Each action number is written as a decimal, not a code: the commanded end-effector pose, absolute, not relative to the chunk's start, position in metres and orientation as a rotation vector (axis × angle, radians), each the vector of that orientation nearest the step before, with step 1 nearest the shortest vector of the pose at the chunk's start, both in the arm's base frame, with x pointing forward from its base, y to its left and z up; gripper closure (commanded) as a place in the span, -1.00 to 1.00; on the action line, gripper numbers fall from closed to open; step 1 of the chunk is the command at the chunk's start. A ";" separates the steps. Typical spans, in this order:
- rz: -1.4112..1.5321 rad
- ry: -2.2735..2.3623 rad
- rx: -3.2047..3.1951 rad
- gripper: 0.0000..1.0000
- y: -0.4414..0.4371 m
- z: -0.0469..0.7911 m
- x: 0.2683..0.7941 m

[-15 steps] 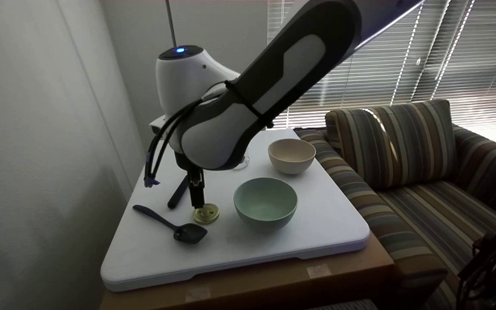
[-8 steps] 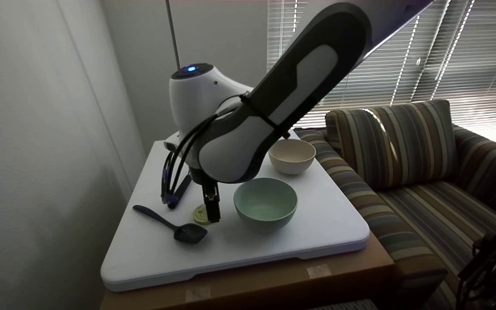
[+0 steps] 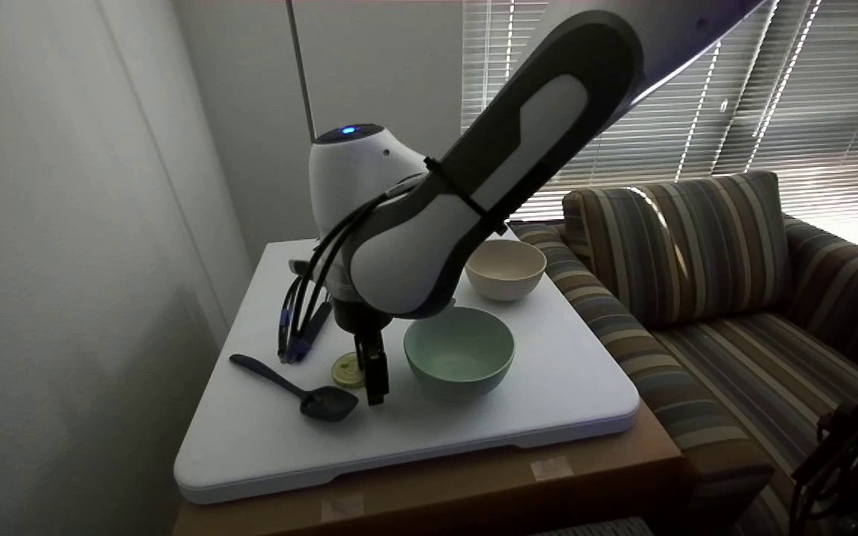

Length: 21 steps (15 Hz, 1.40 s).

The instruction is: Put the lid on top of the glass jar, put the black ladle inside the green bowl, take the ladle out of the bowl

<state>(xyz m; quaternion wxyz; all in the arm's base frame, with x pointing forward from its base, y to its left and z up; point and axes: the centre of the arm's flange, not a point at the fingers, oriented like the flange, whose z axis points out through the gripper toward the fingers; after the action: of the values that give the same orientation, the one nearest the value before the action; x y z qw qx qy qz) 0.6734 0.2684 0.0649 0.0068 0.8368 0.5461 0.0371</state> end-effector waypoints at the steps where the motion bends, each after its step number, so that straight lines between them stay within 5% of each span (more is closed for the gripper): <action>1: 0.093 1.809 2.589 -1.00 0.259 0.056 0.684; 21: 0.167 1.962 2.409 -1.00 0.279 0.067 0.717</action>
<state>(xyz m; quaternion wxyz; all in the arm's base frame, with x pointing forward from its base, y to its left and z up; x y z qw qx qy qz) 0.7005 0.2815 0.0770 0.0139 0.7813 0.6209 0.0623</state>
